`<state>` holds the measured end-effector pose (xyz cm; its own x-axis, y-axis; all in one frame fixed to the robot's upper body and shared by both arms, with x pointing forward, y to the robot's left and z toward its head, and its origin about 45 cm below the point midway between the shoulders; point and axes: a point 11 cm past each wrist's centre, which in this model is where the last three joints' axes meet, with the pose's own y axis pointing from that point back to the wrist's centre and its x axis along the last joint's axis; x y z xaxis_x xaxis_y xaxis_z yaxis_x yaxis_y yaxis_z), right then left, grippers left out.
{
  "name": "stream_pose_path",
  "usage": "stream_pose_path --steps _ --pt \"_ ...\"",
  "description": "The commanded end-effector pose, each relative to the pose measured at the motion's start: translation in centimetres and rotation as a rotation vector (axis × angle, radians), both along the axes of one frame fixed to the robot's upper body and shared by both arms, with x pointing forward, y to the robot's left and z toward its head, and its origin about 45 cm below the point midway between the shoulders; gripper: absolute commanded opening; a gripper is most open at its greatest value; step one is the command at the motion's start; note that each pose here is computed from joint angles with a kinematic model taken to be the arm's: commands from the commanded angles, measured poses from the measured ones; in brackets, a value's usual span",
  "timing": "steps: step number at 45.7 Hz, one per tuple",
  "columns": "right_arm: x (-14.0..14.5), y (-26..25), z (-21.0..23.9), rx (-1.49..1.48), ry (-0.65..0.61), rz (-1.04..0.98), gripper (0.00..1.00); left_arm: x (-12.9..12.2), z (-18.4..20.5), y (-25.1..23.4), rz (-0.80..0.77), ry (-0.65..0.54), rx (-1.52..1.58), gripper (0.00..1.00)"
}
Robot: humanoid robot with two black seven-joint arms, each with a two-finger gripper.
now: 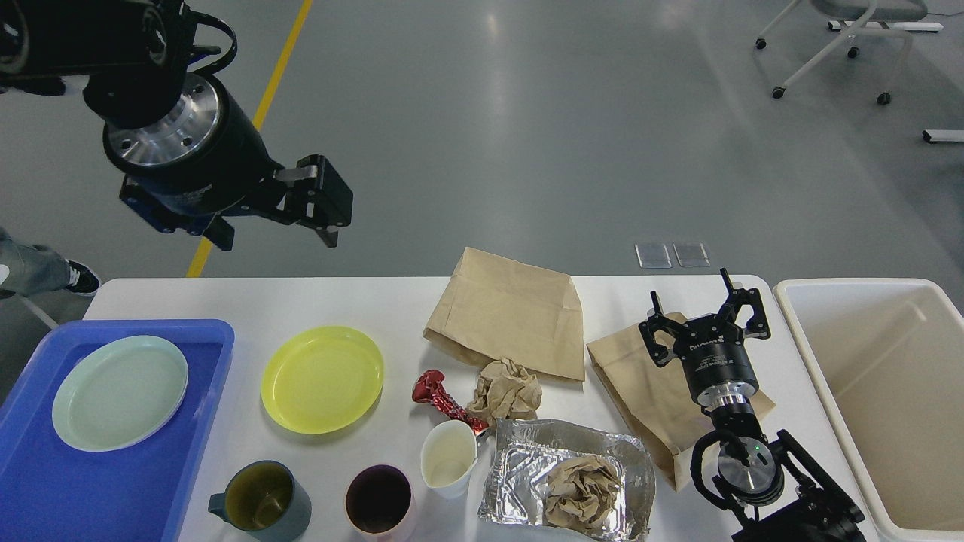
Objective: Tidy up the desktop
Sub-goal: 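Move the open left gripper over the cups nearest the robot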
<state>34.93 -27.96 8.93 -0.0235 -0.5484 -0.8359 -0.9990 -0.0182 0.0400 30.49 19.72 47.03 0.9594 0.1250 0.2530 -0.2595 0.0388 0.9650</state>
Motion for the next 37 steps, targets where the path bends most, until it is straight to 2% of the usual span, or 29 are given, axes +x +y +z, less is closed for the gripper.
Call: stream_pose_path --steps 1,19,26,33,37 --pt "0.0 0.0 0.0 -0.002 0.002 0.0 1.0 -1.5 1.2 -0.4 -0.003 0.052 -0.005 0.97" --pt "0.0 0.0 0.0 -0.002 0.0 0.001 1.0 -0.5 0.0 0.3 0.011 0.082 -0.017 0.98" --pt "0.0 0.0 0.0 0.001 -0.001 -0.001 1.0 -0.3 -4.1 1.3 0.036 0.21 -0.035 0.98" --pt "0.0 -0.1 0.0 0.0 0.002 0.0 1.0 -1.0 -7.9 0.6 -0.033 0.341 -0.028 0.97" --pt "0.0 0.0 0.0 0.0 0.0 0.0 1.0 -0.6 -11.3 1.2 -0.031 0.345 -0.012 0.97"
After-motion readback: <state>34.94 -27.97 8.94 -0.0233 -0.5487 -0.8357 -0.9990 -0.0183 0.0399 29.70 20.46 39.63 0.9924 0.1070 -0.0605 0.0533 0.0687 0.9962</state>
